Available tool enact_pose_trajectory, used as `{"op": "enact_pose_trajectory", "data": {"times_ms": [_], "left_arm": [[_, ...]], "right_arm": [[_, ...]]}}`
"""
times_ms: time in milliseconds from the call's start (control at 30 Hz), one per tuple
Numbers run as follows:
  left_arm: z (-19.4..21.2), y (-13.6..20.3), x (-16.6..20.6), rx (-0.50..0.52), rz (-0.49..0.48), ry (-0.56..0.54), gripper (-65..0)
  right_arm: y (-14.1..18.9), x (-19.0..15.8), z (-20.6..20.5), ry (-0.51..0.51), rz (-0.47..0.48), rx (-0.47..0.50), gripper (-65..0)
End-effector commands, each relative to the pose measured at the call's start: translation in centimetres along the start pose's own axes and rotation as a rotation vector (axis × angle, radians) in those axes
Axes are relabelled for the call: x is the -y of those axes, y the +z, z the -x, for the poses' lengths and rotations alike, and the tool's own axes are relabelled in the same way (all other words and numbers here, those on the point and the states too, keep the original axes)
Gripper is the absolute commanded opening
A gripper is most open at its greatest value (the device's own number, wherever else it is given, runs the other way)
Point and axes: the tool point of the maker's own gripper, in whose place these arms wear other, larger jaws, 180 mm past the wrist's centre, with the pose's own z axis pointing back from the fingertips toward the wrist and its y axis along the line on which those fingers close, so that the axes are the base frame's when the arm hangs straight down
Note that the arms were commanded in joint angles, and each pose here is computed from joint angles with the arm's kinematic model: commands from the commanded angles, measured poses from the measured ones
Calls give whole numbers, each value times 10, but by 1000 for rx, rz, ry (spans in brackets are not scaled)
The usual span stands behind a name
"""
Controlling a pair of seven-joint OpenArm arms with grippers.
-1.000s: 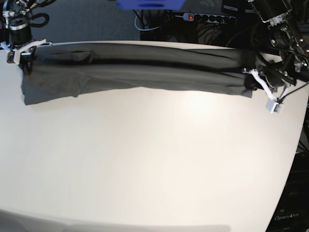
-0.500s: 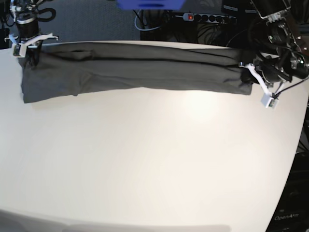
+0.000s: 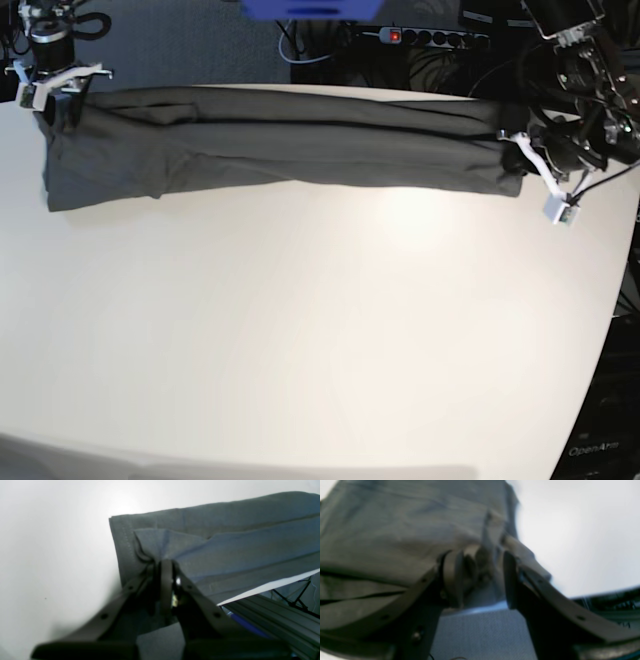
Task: Fold the T-shirt properly
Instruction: 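Open the left gripper and release the grey strip's end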
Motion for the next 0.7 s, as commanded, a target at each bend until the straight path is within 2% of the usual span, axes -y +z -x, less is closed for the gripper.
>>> {"op": "enact_pose_trajectory", "data": {"times_ms": [0,167,500,667], "left_arm": [[-7,6,-4,20,-12,-14,-624],[-7,6,-4,19,-11,-14,-624],[-7,6,-5,21,-12,-13,-624],[-8,5,-3,20,-9,-18,-624]], "right_arm": [[0,10,-17,-4,29,66,-376],[4,26,-21,-33,98,87,-308],[7,36,-24,-32,125,99,-205],[6,35,-26,-31,125,103,-203]]}}
